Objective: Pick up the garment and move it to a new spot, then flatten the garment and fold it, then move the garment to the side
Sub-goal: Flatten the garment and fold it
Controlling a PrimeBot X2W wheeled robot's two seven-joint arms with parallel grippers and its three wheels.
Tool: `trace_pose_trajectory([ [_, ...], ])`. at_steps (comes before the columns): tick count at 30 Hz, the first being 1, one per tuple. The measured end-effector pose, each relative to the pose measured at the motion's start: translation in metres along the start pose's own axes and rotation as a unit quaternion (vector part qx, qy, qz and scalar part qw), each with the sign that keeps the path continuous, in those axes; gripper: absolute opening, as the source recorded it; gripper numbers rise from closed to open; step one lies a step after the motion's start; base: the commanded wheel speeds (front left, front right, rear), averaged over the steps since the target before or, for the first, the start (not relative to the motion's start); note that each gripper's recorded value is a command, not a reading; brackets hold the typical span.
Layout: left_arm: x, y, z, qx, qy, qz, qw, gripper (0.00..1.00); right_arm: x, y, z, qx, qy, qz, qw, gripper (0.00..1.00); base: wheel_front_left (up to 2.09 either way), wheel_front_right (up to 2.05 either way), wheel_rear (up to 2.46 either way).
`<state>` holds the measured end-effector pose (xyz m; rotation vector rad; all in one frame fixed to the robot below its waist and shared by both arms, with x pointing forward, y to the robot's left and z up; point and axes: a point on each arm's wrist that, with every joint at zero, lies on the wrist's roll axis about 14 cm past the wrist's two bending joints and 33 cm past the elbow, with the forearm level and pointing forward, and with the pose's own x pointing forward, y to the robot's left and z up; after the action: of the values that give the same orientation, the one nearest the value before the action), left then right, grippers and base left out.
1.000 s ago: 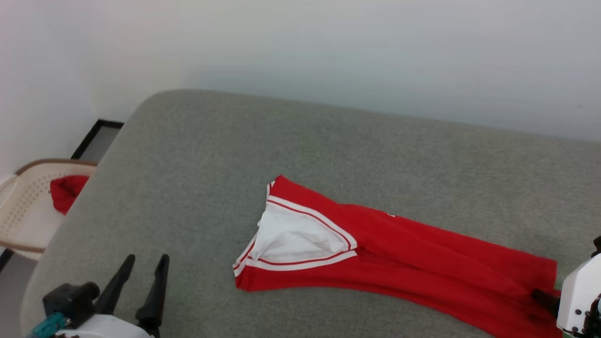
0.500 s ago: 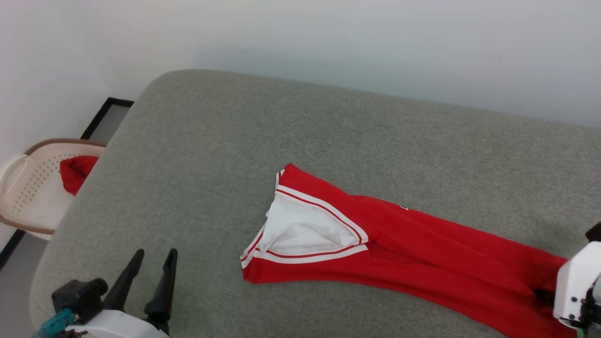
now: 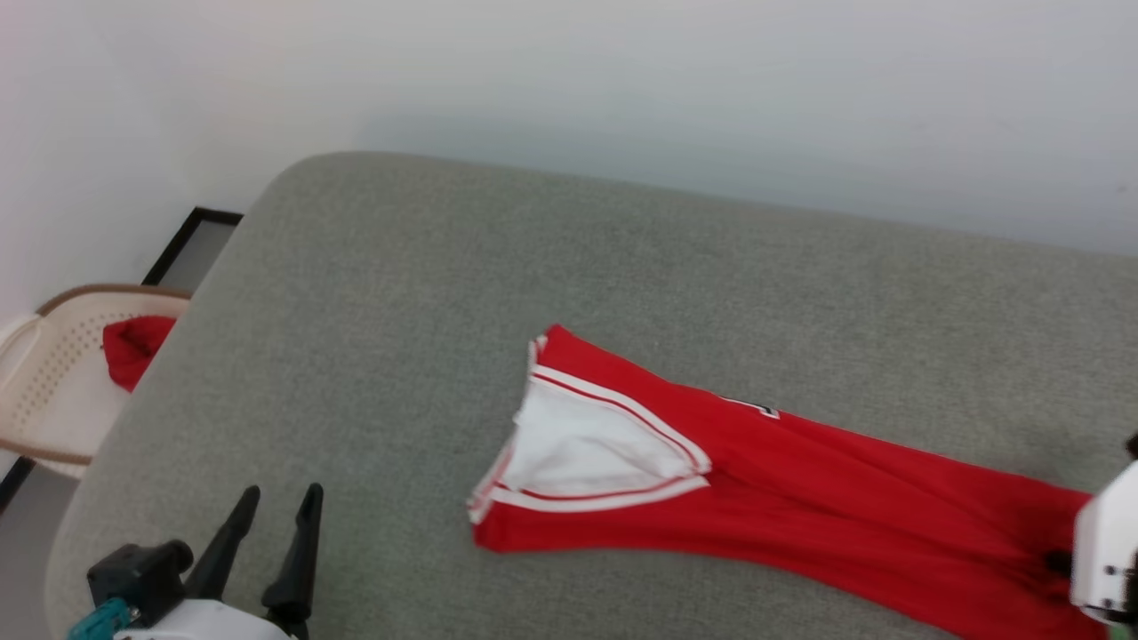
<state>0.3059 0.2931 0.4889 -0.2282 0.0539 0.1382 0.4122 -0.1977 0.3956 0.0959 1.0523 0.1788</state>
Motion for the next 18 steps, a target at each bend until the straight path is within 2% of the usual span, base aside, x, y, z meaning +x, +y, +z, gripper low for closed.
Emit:
trace_pose_trajectory([
  [11, -0.005, -0.008, 0.002, 0.0, -0.007, -0.016, 1.0, 1.0, -0.038, -0.07, 0.018, 0.016, -0.039, -0.09, 0.995, 0.0, 0.0, 0.0, 0.0],
  [18, -0.01, -0.011, -0.001, 0.001, -0.004, -0.022, 1.0, 1.0, -0.054, -0.078, 0.025, 0.015, -0.052, -0.103, 0.993, 0.0, 0.0, 0.0, 0.0],
])
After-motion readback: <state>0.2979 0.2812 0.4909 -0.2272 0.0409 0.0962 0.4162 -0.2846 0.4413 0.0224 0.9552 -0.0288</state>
